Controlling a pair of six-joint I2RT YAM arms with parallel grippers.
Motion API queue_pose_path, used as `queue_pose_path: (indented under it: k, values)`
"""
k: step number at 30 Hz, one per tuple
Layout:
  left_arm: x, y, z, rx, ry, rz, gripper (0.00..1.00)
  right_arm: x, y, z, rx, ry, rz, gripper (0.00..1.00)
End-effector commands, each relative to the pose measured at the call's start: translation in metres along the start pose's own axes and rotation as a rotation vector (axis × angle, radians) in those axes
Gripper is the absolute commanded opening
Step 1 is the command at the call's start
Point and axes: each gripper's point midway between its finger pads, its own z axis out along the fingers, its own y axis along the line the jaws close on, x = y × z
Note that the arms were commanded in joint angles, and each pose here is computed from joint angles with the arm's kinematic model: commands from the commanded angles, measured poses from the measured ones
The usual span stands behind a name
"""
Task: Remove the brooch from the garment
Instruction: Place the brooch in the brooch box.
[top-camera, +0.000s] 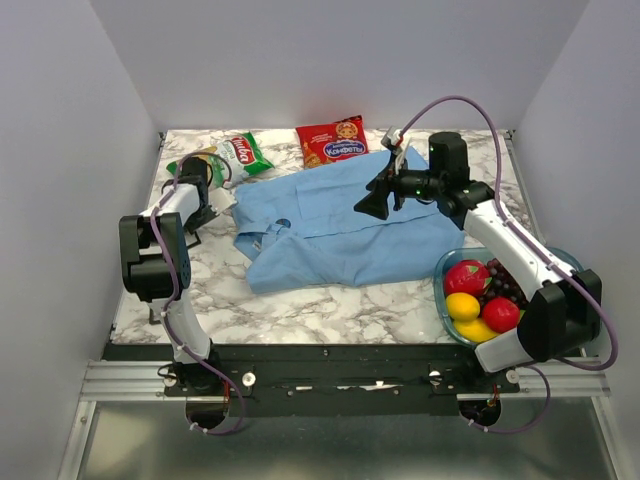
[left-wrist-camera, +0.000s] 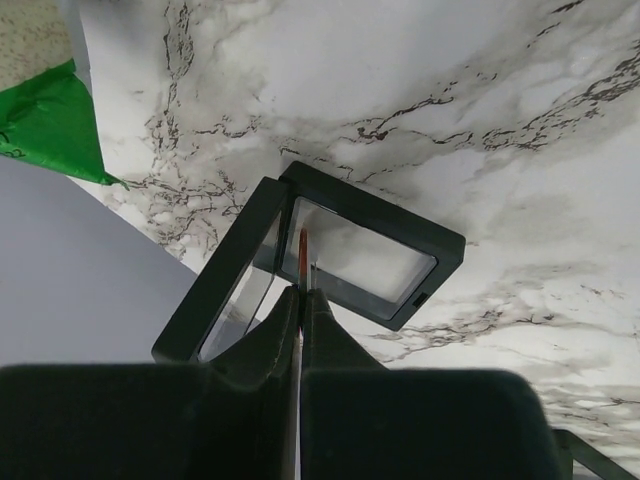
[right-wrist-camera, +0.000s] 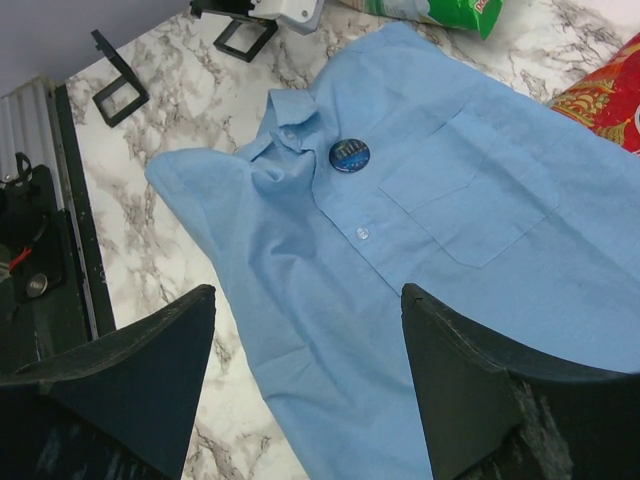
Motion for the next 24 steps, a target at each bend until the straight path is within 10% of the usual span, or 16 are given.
queue_pose_path:
  k: [1, 24]
  values:
    - [0.010, -0.014, 0.009, 0.028, 0.029, -0.004, 0.09, -0.007, -0.005, 0.003, 0.006, -0.011, -0.010, 0.82]
    - [0.010, -0.049, -0.036, 0.150, -0.035, -0.194, 0.38, 0.005, -0.008, 0.007, -0.007, 0.008, -0.018, 0.82]
